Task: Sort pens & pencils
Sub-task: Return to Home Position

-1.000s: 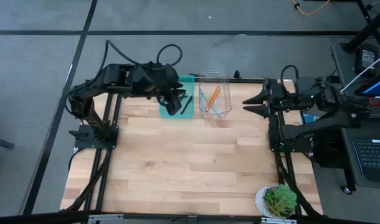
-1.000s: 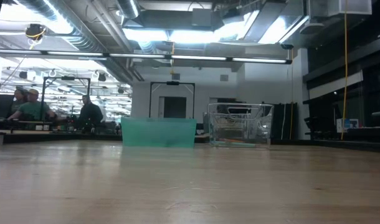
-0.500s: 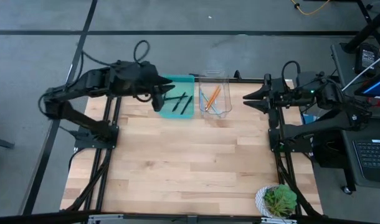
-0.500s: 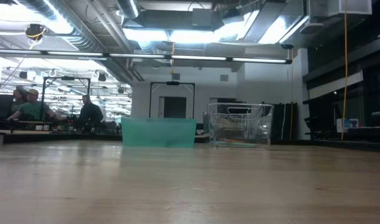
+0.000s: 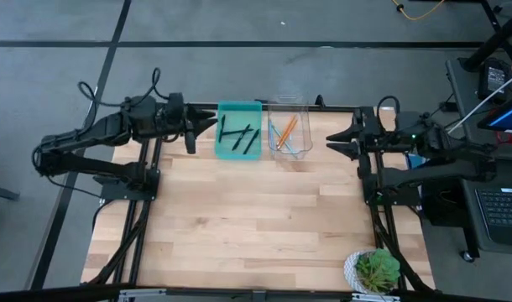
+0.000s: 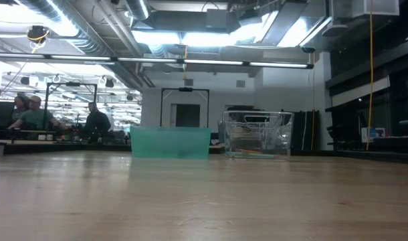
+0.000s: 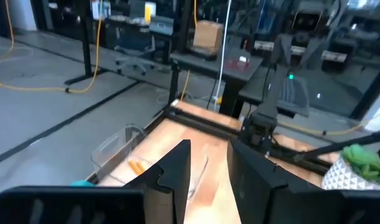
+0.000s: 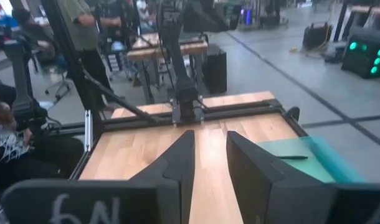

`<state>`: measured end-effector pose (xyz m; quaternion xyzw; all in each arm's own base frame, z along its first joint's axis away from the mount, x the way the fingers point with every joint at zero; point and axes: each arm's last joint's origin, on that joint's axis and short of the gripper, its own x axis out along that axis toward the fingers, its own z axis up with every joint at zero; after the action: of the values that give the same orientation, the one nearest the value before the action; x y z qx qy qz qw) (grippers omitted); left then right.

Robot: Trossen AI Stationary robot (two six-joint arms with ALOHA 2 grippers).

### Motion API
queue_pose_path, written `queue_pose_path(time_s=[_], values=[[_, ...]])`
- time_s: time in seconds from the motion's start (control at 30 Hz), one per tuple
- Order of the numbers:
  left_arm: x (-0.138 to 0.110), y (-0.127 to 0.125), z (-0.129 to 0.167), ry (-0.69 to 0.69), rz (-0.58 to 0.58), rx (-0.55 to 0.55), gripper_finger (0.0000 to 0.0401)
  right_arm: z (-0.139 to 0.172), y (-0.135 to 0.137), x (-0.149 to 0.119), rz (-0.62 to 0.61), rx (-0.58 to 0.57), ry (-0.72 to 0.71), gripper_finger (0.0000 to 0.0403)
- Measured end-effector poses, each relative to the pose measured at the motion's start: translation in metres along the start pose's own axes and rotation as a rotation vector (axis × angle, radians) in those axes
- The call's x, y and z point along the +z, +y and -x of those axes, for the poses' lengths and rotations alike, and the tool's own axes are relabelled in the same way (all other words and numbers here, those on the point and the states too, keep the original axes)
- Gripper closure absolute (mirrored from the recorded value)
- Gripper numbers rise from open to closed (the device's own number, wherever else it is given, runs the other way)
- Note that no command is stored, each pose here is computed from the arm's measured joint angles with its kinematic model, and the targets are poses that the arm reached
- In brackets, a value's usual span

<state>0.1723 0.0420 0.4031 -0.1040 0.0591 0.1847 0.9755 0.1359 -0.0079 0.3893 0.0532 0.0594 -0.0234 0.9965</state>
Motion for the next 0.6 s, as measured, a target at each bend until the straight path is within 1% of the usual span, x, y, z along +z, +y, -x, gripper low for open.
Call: queue_pose_path(time_s=[0.2,0.27,0.43,0.6], values=[[-0.027,0.006,0.001,-0.01,0.021,-0.002,0.0303,0.013,-0.003,-0.026,-0.003,0.004,-0.064,0.0309],[-0.034,0.008,0.003,-0.011,0.034,-0.002,0.0303,0.017,-0.003,-0.034,-0.025,0.004,-0.067,0.0309],[-0.059,0.016,0.016,-0.011,0.078,0.043,0.0303,0.026,-0.005,-0.055,-0.05,0.001,-0.047,0.0309],[-0.091,0.024,0.027,-0.058,0.108,0.035,0.0303,0.026,-0.008,-0.082,-0.053,0.006,-0.091,0.0309]])
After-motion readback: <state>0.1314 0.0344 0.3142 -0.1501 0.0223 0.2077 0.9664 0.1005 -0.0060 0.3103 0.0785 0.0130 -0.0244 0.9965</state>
